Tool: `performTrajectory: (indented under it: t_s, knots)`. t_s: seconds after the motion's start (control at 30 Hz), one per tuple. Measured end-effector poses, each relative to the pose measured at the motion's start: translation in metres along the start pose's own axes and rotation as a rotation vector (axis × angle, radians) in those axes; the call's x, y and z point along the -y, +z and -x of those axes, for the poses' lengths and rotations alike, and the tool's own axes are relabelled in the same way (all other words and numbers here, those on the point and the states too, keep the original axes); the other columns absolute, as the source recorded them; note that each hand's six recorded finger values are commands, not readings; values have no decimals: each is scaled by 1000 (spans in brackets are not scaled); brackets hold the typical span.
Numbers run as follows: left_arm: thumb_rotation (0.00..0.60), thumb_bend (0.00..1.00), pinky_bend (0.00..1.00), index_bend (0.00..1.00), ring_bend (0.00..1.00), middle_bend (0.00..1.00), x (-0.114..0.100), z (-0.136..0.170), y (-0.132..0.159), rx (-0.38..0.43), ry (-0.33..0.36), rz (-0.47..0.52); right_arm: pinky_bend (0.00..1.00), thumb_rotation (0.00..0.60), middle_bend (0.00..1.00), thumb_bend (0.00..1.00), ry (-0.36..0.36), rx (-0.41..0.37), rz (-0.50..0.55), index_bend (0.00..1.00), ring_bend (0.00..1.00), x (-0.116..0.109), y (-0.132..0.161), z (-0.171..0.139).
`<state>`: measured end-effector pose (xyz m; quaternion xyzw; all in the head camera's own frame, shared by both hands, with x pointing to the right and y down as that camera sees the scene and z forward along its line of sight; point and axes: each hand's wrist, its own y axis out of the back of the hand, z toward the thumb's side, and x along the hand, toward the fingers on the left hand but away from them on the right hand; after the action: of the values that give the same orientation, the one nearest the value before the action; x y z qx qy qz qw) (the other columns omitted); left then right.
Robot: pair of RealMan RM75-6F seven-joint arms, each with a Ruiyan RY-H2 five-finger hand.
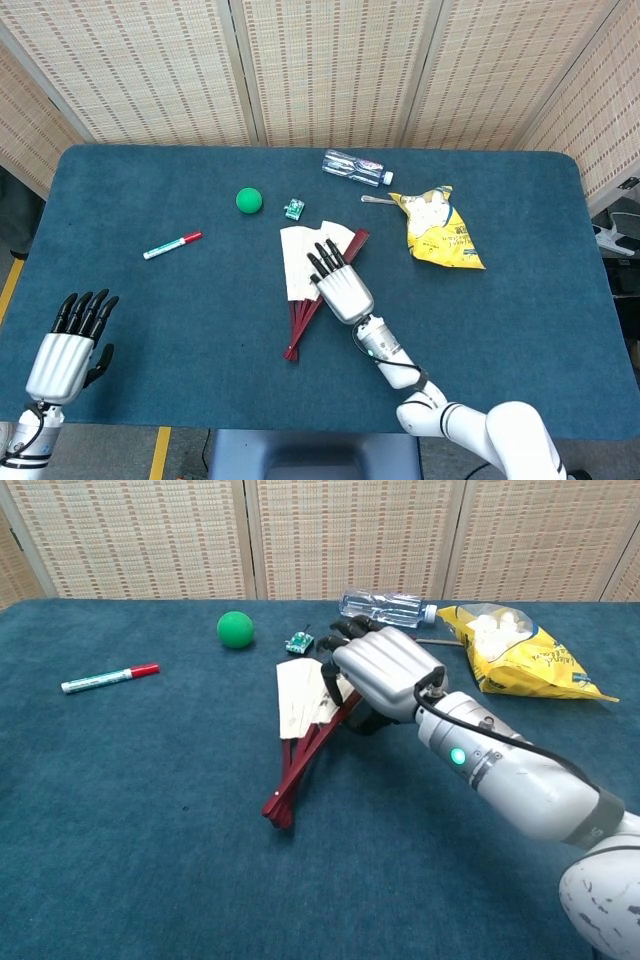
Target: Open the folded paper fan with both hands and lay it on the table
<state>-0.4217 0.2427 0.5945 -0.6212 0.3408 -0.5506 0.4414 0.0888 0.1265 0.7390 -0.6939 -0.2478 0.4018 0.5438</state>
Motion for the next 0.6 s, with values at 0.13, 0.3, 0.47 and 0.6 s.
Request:
performTrajectory:
  t_s: [0.13, 0.3, 0.47, 0.6]
  knots:
    - [600, 473, 47, 0, 0, 0, 1, -1, 1, 9, -1, 7, 22, 600, 179, 674, -31, -13, 17, 809, 0, -16, 0, -1]
    - [600, 473, 48, 0, 0, 0, 3, -4, 5, 28, -12, 33, 39, 600, 193, 675, -70, -31, 61, 829, 0, -42, 2, -3]
    - [600, 472, 54, 0, 0, 0, 4, -9, 7, 39, -28, 76, 39, 600, 193, 675, -110, -44, 86, 829, 0, -76, 3, -4]
    - [600, 472, 84, 0, 0, 0, 2, -13, 13, 68, -33, 139, 39, 600, 193, 675, -144, -42, 78, 830, 0, -103, -1, -4]
